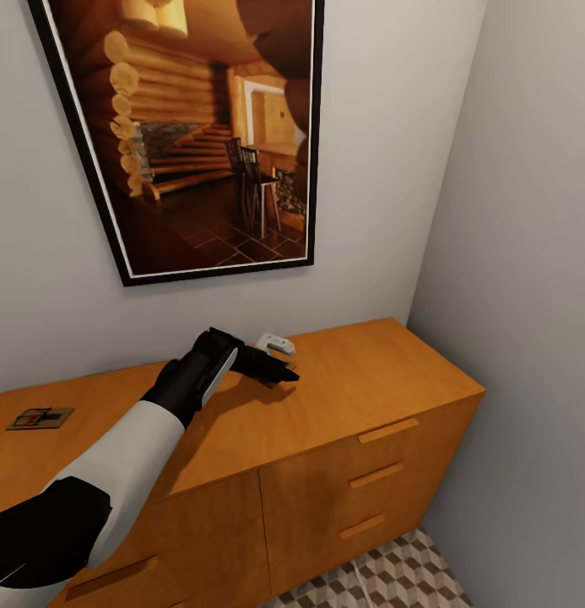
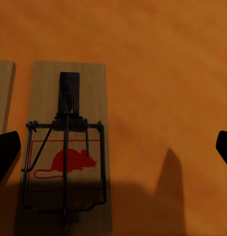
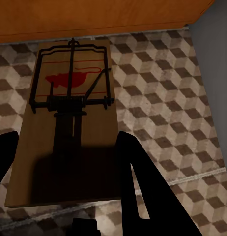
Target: Take the four mousetraps from the cabinet in the bathroom and place them on the bathroom floor. Make sure all four end up on the same floor surface, and ensure that at least two of them are either under or directly next to the same bathroom sink.
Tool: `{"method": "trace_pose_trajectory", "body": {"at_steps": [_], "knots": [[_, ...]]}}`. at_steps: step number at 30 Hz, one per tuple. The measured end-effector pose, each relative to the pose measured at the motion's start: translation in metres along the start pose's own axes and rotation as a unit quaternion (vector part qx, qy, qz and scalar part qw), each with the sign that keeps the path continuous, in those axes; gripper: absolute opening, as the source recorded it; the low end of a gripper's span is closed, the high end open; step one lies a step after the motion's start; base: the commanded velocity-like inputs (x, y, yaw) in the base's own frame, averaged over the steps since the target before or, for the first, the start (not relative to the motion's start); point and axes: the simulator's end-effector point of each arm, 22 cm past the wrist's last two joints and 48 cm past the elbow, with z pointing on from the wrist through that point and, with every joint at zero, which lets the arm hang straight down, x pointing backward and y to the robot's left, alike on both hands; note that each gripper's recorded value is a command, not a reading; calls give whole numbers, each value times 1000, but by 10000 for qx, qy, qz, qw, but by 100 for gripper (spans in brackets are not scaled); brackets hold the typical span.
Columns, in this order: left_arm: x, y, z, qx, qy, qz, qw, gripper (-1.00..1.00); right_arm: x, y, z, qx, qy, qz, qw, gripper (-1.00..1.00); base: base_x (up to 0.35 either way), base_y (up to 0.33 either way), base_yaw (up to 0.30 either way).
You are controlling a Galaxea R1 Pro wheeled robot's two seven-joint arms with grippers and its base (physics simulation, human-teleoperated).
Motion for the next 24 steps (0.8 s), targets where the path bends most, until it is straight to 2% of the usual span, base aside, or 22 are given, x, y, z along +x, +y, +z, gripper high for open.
{"method": "trace_pose_trajectory", "body": {"at_steps": [24], "knots": [[7,2,3,-7,81,-47,10000,100,0,0,0,0,0,0,10000,-100,0,0,0]]}}
